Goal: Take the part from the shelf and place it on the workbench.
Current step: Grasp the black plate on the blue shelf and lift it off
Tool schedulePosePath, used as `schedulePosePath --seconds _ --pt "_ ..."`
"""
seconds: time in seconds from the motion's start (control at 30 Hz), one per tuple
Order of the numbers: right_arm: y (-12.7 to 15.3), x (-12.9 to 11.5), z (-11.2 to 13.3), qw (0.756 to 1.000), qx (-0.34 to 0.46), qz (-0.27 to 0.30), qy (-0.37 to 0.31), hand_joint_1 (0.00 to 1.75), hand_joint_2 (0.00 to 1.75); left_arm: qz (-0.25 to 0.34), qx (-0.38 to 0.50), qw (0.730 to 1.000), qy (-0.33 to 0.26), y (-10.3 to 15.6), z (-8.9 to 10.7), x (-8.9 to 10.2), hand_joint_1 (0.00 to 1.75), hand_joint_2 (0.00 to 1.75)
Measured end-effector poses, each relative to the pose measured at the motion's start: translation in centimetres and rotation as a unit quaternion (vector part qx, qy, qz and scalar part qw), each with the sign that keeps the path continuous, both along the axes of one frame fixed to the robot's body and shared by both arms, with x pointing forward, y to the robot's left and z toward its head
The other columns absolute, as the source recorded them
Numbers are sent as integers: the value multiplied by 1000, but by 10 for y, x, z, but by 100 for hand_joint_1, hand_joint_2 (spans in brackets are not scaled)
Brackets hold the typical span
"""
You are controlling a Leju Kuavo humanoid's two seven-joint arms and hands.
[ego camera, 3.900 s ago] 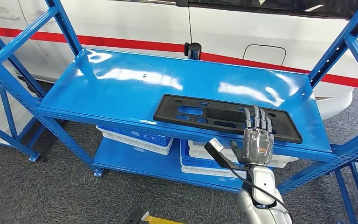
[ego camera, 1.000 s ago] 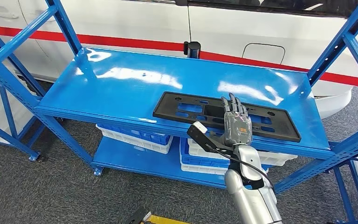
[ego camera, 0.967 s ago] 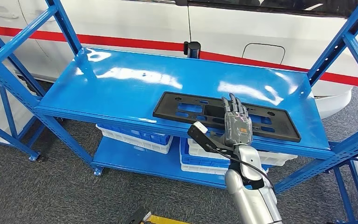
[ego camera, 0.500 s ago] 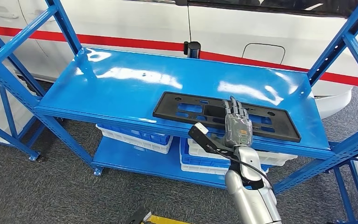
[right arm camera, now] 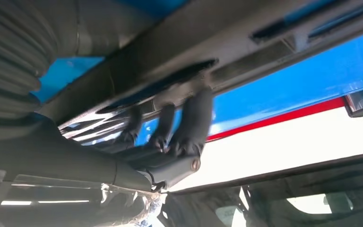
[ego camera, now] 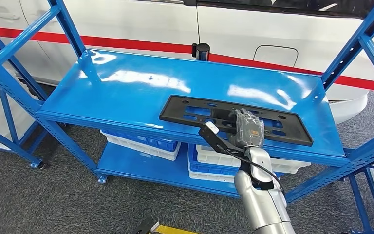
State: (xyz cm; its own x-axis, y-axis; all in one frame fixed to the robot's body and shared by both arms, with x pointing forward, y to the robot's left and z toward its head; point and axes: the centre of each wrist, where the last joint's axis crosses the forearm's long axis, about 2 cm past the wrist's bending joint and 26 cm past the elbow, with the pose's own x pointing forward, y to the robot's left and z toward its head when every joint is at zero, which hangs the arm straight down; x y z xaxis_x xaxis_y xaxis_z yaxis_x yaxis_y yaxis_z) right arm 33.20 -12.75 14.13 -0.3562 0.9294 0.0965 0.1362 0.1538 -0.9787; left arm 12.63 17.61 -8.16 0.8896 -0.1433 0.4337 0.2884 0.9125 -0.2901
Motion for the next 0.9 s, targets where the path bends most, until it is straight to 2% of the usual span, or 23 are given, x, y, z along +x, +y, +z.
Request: schedulePosePath --seconds 0.43,0.57,0.8,0.9 --pt "-4 7 3 1000 11 -4 1 175 175 3 0 1000 -1 0 0 0 0 0" --pt "-7 8 2 1000 13 -8 -3 175 175 5 7 1000 -5 0 0 0 0 175" --pt "-12 8 1 999 24 -6 -24 175 175 6 13 1000 -11 1 0 0 0 175" --pt "-14 3 3 997 42 -7 -60 175 175 12 25 999 -21 1 0 1 0 175"
